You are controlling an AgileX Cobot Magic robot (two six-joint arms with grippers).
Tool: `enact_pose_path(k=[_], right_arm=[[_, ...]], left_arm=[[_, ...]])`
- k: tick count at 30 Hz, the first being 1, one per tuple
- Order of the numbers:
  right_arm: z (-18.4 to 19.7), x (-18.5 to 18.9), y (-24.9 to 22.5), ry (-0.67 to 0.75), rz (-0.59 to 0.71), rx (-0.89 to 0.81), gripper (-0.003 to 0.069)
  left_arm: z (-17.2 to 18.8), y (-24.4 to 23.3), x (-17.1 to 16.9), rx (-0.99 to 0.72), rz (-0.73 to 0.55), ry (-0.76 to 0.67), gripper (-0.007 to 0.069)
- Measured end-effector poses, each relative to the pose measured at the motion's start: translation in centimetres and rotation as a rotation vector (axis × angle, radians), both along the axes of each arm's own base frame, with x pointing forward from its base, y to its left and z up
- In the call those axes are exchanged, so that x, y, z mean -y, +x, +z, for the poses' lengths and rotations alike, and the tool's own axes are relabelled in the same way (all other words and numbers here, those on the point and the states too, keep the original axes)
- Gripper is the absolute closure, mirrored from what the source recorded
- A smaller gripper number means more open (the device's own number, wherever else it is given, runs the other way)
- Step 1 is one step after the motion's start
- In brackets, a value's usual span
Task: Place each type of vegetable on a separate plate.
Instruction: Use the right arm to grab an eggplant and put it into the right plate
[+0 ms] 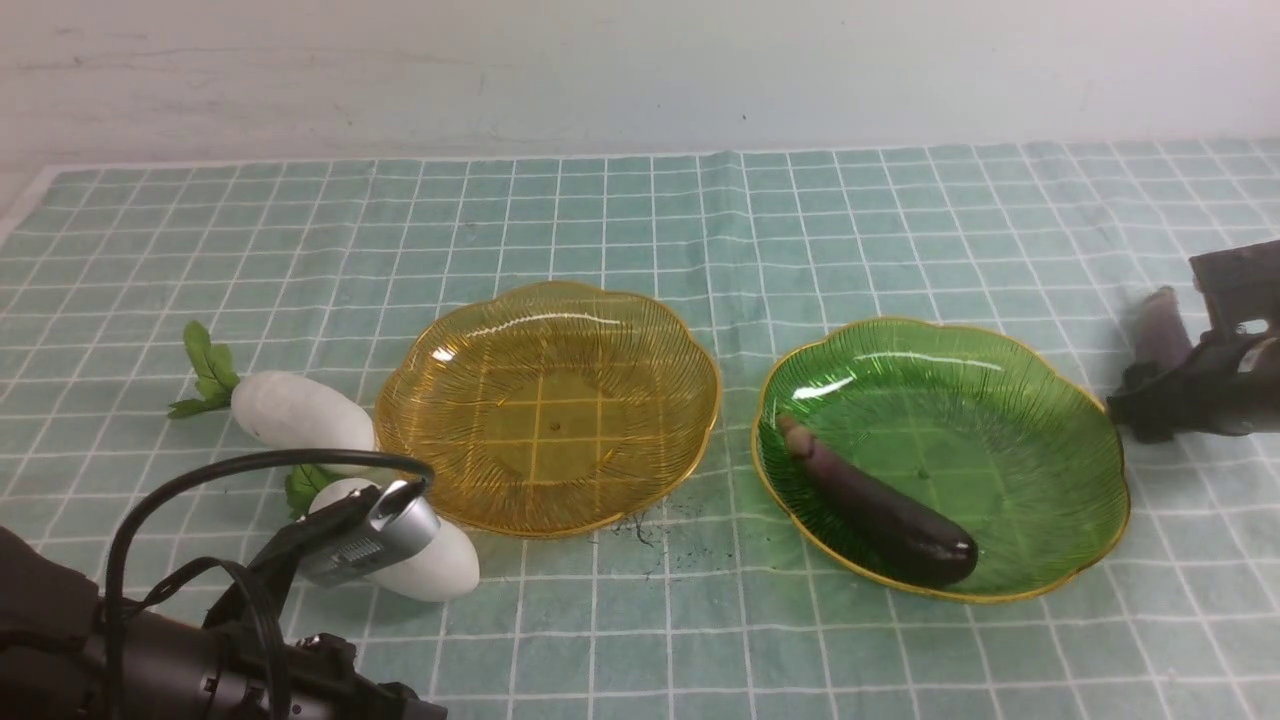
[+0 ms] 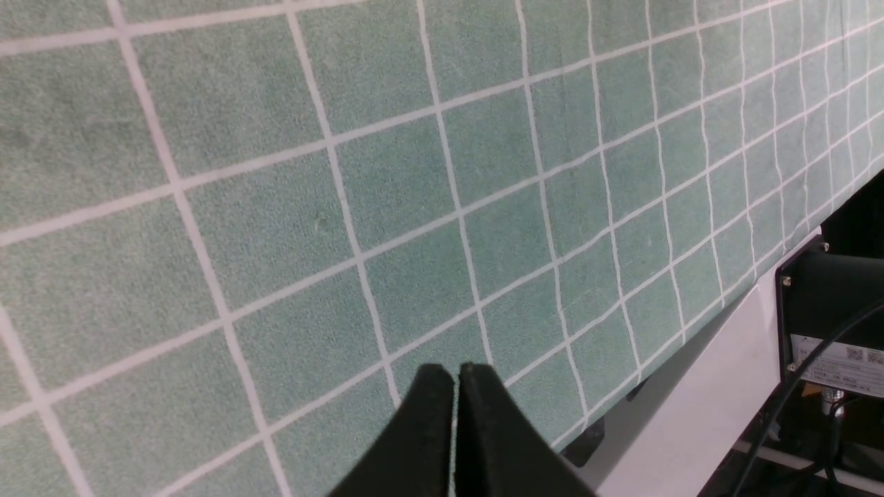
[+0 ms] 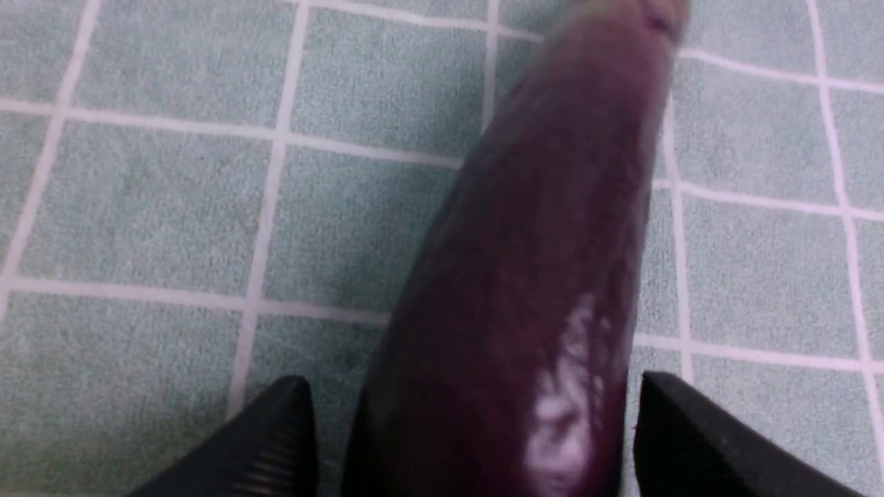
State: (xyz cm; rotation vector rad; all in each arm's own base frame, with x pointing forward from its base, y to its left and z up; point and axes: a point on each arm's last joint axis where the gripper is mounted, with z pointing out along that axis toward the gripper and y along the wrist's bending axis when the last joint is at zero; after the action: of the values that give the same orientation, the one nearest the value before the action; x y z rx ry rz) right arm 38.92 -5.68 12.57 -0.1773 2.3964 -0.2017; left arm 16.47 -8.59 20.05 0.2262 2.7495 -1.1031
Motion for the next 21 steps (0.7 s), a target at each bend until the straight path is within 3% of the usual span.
enact_pose_path(k=[3,8,13,18,21], right_arm=[[0.0,0.0,0.0,0.004,-0.005,-0.01,0.0115],[0.2,0.0,-0.2,0.024,-0.029,-0.033,0.0263],[1.8,0.0,-1.1,0.017,-0.03,-0.074,0.0262],[8.4,-0.3,-2.9,0.031,-0.061,0.005,0.0262],[13.0,-0.9,-5.1,0.137,-0.131,0.074,0.0262]], left_arm=[[0.0,0.0,0.0,0.0,0.0,0.0,0.0632],[0.0,0.0,0.0,0.0,0.0,0.0,0.0632],[0.0,0.0,0.0,0.0,0.0,0.0,0.0632],[0.0,0.0,0.0,0.0,0.0,0.0,0.0632],[0.0,0.0,0.0,0.0,0.0,0.0,0.0632]])
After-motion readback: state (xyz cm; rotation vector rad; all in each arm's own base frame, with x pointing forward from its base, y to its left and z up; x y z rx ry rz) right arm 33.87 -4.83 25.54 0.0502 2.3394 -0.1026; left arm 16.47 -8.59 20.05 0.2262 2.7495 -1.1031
